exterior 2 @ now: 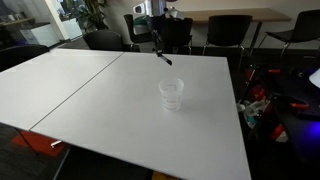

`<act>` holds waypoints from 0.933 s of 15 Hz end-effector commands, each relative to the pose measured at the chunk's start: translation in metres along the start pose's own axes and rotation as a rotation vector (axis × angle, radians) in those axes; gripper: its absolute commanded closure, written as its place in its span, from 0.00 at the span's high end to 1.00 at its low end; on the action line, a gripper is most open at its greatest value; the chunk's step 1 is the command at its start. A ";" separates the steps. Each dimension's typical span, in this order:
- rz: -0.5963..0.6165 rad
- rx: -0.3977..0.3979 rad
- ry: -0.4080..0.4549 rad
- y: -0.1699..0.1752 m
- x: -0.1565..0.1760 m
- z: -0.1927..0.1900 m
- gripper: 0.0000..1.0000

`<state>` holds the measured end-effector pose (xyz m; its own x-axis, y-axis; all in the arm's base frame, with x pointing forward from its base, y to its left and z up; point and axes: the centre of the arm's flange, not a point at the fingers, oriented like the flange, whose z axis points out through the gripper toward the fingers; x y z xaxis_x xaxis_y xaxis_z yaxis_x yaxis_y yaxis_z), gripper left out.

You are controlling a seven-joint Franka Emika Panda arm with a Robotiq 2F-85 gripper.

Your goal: Take the marker out of the cup and put it on the table

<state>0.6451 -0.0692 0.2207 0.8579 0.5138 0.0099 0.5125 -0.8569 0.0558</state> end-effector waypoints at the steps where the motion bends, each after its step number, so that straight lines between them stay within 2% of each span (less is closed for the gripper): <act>1: 0.012 0.048 -0.020 0.014 0.022 0.010 0.05; 7: 0.012 0.113 -0.073 0.017 0.039 0.042 0.07; 8: 0.009 0.125 -0.078 0.016 0.041 0.047 0.44; 9: 0.010 0.130 -0.080 0.014 0.042 0.048 0.44; 12: -0.001 0.102 -0.063 -0.005 0.032 0.023 0.66; 14: -0.009 0.064 -0.034 -0.022 0.019 -0.007 0.81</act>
<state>0.6790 -0.0540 0.1793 0.8546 0.5166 -0.0520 0.5151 -0.8562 -0.0401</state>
